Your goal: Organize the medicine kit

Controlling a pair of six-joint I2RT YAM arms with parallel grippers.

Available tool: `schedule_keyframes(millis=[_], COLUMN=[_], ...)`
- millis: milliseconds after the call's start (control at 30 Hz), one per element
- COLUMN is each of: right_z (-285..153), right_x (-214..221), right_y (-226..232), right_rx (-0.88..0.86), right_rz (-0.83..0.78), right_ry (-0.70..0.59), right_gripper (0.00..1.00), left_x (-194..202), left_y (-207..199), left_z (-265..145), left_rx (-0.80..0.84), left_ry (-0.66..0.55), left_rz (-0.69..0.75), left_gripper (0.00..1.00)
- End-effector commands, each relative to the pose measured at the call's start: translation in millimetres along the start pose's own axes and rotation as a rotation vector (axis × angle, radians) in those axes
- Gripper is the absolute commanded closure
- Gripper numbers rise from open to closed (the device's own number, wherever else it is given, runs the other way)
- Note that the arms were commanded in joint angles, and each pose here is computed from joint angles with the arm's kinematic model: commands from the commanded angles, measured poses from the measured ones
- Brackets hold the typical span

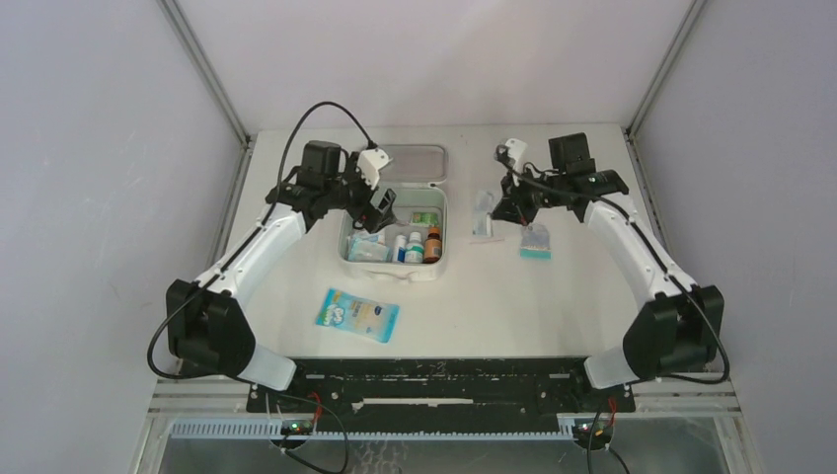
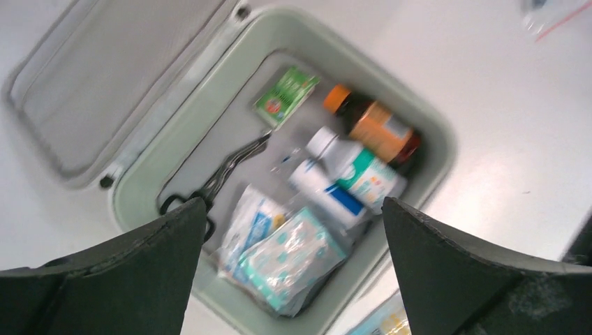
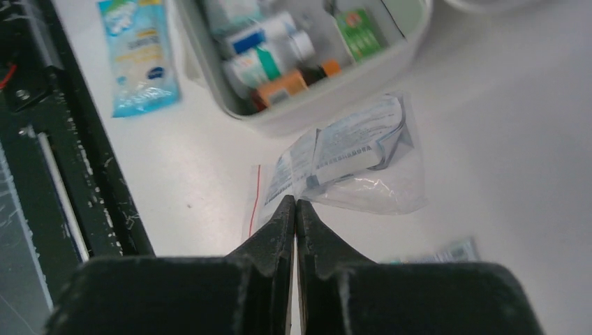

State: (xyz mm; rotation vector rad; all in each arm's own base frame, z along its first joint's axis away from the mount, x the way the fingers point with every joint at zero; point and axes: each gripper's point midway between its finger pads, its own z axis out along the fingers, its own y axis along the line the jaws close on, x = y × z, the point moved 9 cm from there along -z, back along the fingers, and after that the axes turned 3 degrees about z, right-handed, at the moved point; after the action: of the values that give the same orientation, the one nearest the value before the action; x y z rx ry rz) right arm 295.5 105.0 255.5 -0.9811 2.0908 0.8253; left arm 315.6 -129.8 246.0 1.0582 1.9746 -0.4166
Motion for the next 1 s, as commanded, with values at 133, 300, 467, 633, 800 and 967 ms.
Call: schedule_keyframes(millis=[133, 300, 467, 633, 800, 967], right_z=[-18, -23, -25, -28, -29, -30], right_x=[-61, -75, -78, -78, -76, -74], right_y=[75, 96, 105, 111, 116, 119], right_rx=[-0.109, -0.17, -0.22, -0.248, -0.306, -0.336], right_rz=[-0.353, -0.384, -0.378, -0.38, -0.389, -0.39], right_ry=[-0.228, -0.292, -0.307, -0.315, -0.314, -0.311], right_gripper=[1.0, 1.0, 1.0, 1.0, 1.0, 1.0], left_x=[-79, -98, -108, -106, -104, -94], left_y=[-28, -51, -71, -71, -77, -85], left_z=[-22, -20, -17, -7, -5, -1], left_rx=[0.422, 0.601, 0.643, 0.625, 0.708, 0.798], left_ry=[-0.335, -0.424, -0.46, -0.459, -0.479, -0.457], left_rz=[-0.183, -0.285, -0.324, -0.383, -0.266, -0.149], left_gripper=[0.0, 0.0, 0.01, 0.03, 0.03, 0.04])
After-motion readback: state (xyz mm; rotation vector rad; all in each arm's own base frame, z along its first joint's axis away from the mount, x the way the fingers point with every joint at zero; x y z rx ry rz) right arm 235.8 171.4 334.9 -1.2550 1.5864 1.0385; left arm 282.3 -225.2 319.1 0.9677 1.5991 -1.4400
